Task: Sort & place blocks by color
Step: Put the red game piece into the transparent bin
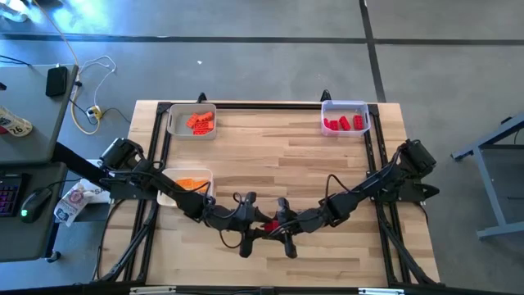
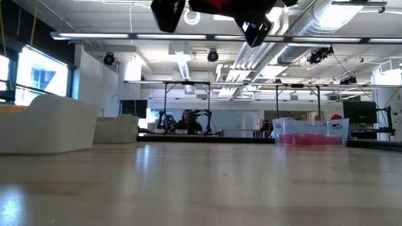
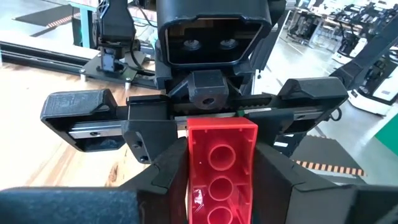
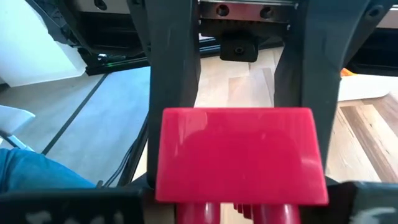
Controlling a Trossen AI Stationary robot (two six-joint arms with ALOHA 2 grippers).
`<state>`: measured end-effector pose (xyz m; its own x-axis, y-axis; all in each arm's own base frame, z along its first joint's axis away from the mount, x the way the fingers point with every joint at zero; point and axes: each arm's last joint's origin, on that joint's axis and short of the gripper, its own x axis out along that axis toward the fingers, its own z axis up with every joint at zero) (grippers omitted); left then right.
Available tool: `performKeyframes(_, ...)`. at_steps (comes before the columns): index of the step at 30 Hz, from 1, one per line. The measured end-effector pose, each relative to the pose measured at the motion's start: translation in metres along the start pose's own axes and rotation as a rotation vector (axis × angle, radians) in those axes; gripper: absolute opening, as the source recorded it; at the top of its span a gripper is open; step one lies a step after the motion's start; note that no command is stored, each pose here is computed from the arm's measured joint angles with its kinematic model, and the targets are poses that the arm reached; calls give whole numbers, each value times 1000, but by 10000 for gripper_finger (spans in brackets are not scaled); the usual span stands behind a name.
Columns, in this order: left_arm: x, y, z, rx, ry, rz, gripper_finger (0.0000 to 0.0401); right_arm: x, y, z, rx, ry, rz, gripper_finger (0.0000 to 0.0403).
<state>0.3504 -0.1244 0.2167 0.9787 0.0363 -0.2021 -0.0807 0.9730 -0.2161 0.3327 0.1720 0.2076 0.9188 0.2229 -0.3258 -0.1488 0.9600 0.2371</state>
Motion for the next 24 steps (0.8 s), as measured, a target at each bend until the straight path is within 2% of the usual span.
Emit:
performKeyframes(5, 2, 4, 1, -1, 6, -2, 145, 0, -1, -1, 24, 2, -21, 117)
performKeyframes(10, 4, 8, 1, -2, 36, -57, 186, 0, -1, -2, 24, 14, -37, 117)
performKeyframes(14, 5, 12, 1, 2, 52, -48, 212, 0, -4, -5, 49, 37, -66, 117)
performKeyframes(18, -1, 19, 9, 29, 92, -49, 219, 0, -9, -4, 87, 47, -109, 117)
performKeyframes(24, -22, 30, 28, 69, 168, 17, 218, 2, -17, -5, 106, 65, -139, 117)
